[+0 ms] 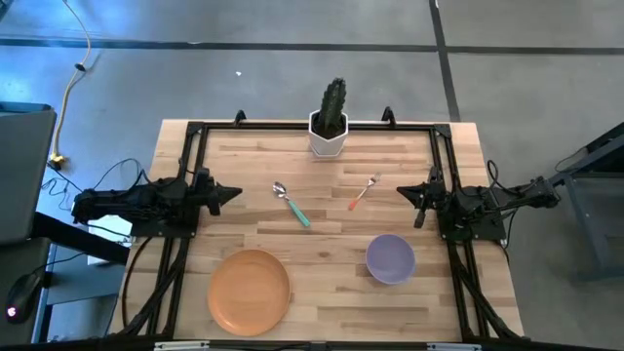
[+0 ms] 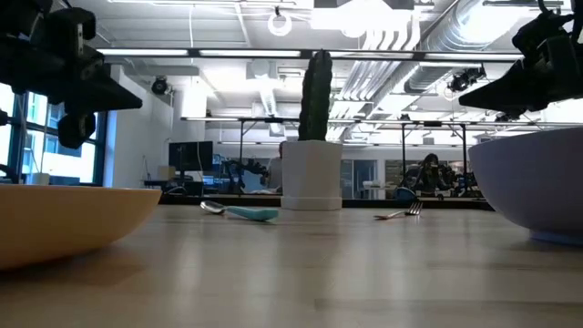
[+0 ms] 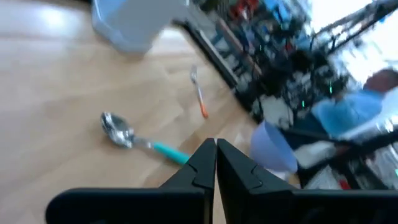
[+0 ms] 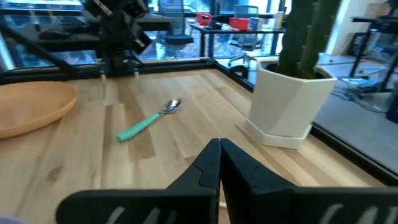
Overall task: Set table place
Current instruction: Move the orange plate to the center
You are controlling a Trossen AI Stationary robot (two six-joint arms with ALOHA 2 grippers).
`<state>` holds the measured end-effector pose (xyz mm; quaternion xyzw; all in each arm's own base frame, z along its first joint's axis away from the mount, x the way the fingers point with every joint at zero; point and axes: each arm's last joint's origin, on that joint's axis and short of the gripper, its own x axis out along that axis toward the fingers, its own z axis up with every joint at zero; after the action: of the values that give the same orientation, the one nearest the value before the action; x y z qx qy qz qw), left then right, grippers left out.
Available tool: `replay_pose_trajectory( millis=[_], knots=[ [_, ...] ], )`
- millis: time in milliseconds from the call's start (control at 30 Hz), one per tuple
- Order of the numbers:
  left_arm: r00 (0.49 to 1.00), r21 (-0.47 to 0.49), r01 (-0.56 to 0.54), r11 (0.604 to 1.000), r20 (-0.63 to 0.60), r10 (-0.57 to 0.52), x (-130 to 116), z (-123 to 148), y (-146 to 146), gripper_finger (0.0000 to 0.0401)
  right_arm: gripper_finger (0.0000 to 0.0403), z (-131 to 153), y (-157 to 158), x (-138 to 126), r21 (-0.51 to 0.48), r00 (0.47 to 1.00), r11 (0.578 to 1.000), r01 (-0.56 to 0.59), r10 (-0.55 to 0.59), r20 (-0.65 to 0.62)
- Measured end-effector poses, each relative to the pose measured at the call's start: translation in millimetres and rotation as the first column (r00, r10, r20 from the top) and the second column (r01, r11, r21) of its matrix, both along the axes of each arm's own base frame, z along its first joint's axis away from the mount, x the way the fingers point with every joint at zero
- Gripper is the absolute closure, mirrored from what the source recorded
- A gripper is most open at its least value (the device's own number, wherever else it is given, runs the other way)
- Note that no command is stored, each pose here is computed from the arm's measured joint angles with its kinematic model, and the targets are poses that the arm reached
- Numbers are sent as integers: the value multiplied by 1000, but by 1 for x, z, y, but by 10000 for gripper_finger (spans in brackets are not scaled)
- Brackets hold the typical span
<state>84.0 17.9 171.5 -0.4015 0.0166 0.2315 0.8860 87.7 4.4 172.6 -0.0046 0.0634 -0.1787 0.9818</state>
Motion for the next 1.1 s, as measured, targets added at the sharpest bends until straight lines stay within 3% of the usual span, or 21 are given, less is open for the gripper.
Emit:
replay_pose_trajectory(
  millis=[133,433,633,733,833,933,1000,1100],
  knots=[
    [995,35,-100,994,12,99,-1,2,3,398,403,2,0,0,85,999,996,8,-12,47],
    [997,148,-72,986,50,66,4,29,3,401,403,10,-3,-1,302,960,946,116,-185,209],
    [975,201,-19,979,-213,63,23,77,5,401,403,18,-3,-1,333,937,938,93,-195,288],
    [885,172,45,984,-464,41,44,98,7,401,403,22,-4,-1,345,923,933,99,-217,319],
    [730,110,120,987,-683,-13,68,111,9,401,403,24,-5,-2,350,912,930,114,-238,334],
    [591,35,190,981,-802,-86,94,117,10,401,403,34,-5,-4,360,908,925,119,-247,337],
    [539,24,243,970,-835,-114,111,119,6,401,403,47,-6,-6,359,908,926,118,-247,338],
    [526,39,310,950,-839,-137,129,122,-3,401,403,73,-6,-8,337,919,933,129,-240,313]
  ],
)
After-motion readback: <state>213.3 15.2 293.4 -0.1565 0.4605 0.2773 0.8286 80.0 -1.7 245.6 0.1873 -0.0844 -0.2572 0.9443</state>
